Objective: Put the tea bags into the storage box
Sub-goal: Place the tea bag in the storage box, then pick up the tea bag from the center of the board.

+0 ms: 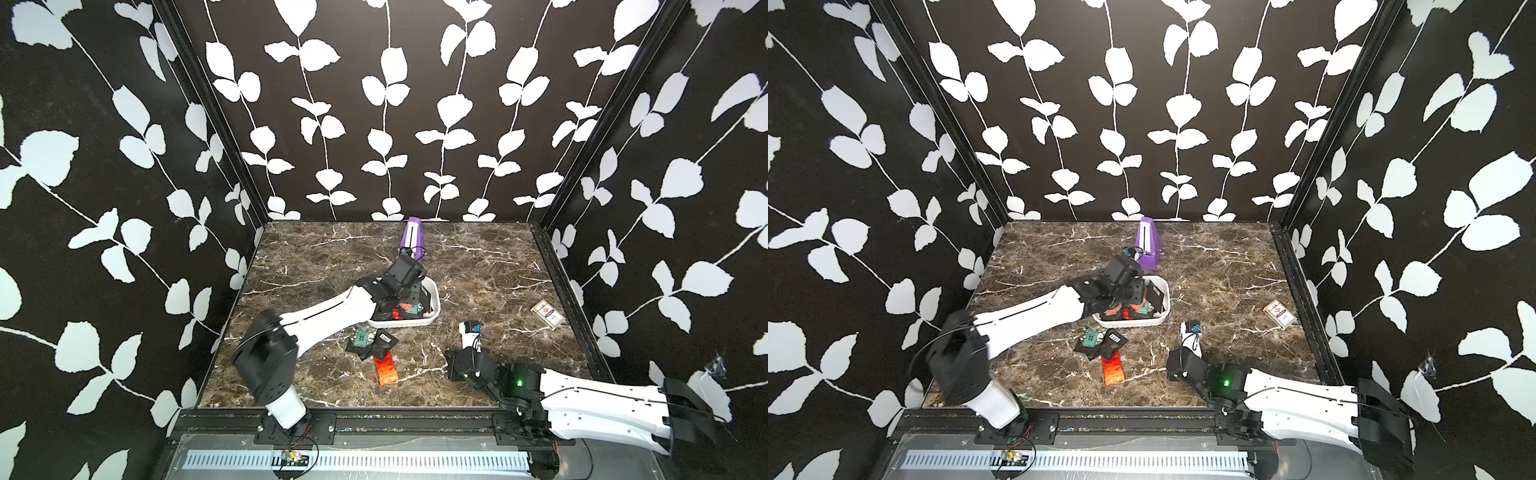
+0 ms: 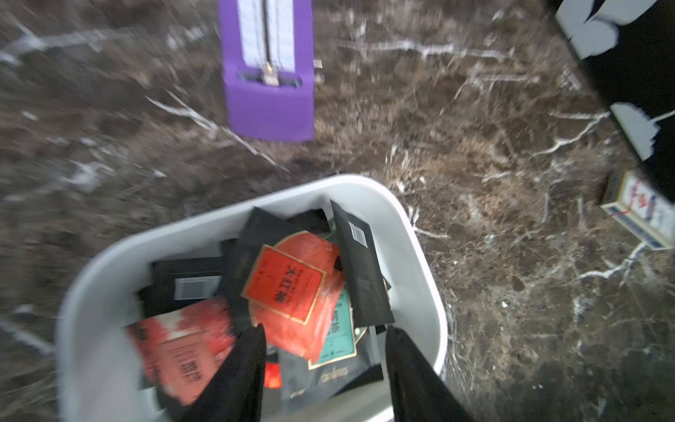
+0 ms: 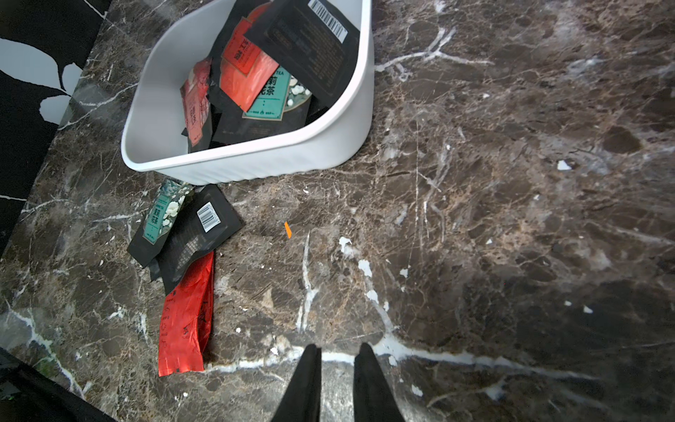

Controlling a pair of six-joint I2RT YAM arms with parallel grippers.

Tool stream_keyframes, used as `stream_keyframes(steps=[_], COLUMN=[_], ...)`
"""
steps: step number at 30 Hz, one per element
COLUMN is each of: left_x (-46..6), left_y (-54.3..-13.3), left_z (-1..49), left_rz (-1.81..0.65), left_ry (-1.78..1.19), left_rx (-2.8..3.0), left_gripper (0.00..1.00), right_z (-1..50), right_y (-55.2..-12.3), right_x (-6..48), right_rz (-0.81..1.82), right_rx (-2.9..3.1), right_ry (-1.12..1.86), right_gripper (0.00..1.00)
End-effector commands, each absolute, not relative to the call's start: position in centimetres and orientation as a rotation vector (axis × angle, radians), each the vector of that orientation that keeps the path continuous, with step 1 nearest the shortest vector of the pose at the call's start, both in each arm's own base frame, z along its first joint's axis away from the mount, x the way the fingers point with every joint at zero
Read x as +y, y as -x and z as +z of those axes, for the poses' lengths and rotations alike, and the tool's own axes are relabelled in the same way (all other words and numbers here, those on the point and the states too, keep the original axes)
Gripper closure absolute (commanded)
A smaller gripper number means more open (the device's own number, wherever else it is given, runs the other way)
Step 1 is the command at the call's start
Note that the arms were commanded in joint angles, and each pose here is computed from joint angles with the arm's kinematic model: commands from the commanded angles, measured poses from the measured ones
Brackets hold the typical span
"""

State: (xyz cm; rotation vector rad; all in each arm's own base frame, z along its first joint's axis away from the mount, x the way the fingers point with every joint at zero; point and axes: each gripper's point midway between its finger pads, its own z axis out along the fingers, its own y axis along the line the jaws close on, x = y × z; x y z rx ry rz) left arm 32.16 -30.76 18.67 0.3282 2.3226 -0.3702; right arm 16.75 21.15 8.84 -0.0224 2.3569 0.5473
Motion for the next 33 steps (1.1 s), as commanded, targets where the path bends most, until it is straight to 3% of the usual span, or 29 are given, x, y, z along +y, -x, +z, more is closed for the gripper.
stream_keyframes(steps=[1, 11, 18, 25, 33], left_x=[-26.9, -20.4, -19.9, -19.3, -19.5], left_y=[-30.9, -23.8, -19.2, -17.4, -17.1], left_z=[23.5, 23.9, 19.7, 14.9, 10.9], left_rz=[-0.279, -0.397, -0.666, -0.733, -0.701], left_ry=[-0.333, -0.283, -0.166, -0.077, -0.049], left_rx=[2.243, 2.276, 2.395, 2.472, 2.549], left_gripper=[0.48, 0.40, 0.46, 0.53, 0.52], right_z=[10.3, 12.1, 13.3, 12.2, 10.6], right_y=[-17.0, -17.6, -17.8, -17.6, -17.0], right_x=[21.7, 24.1, 26.4, 28.0, 29.6], right_rz=[0.571, 0.632, 0.681, 0.723, 0.766], right_rx=[2.326, 2.285, 2.287, 2.317, 2.355], right_ry=[0.032, 0.079, 0.131, 0.141, 0.156], right_gripper=[0.79, 0.74, 0.72, 0.69, 0.65])
